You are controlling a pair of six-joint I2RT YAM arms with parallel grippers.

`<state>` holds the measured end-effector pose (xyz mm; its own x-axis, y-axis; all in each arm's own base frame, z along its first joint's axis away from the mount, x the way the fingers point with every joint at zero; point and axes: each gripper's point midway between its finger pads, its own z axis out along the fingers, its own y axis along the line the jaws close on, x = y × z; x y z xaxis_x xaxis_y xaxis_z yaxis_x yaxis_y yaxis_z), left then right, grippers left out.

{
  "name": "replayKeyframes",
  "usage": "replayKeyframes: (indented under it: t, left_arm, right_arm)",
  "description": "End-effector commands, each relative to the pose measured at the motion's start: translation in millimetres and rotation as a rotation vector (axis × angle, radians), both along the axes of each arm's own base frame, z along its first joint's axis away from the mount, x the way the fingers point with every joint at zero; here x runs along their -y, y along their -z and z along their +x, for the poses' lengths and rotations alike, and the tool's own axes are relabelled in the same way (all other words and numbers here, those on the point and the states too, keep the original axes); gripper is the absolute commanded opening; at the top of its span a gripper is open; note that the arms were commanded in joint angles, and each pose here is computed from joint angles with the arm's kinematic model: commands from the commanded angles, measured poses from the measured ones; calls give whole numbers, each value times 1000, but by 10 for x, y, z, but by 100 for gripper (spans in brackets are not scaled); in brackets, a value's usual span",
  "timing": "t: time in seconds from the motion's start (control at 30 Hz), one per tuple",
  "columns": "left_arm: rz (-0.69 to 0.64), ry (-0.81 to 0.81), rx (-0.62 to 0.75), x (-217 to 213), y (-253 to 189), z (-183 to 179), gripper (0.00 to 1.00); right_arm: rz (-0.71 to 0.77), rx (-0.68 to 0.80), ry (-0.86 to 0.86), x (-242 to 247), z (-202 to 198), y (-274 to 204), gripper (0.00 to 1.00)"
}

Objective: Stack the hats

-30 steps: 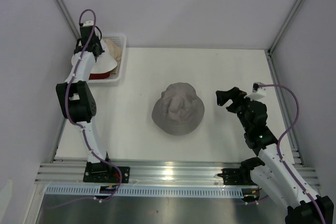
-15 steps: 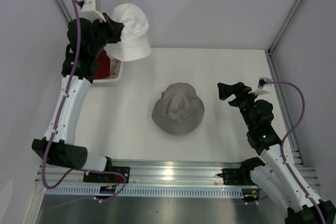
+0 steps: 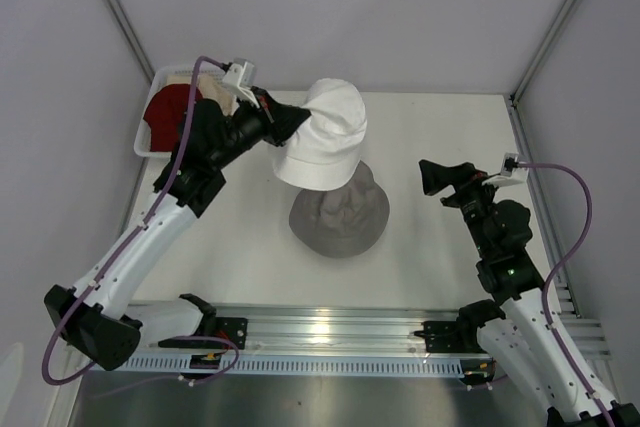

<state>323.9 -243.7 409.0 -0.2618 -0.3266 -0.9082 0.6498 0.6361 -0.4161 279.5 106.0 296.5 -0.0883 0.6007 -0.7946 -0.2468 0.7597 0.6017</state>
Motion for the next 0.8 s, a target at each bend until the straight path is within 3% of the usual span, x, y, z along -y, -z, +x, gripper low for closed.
replayKeyframes:
  t: [0.0, 0.2, 0.37, 0.57, 0.77]
  left_arm:
    - [-41, 91, 101, 121, -217, -336, 1]
    - [25, 182, 1, 349, 289, -530, 1]
    - [14, 225, 10, 360, 327, -696, 1]
    - [102, 94, -40, 230, 740, -500, 1]
    - [161, 142, -112, 291, 1208, -542, 1]
  right_arm:
    - [28, 4, 13, 27, -10, -82, 99]
    - [36, -38, -2, -23, 51, 43, 99]
    - [41, -51, -25, -83, 98, 102, 99]
    - [46, -74, -51, -150, 138, 175, 99]
    - [70, -113, -125, -307, 171, 276, 100]
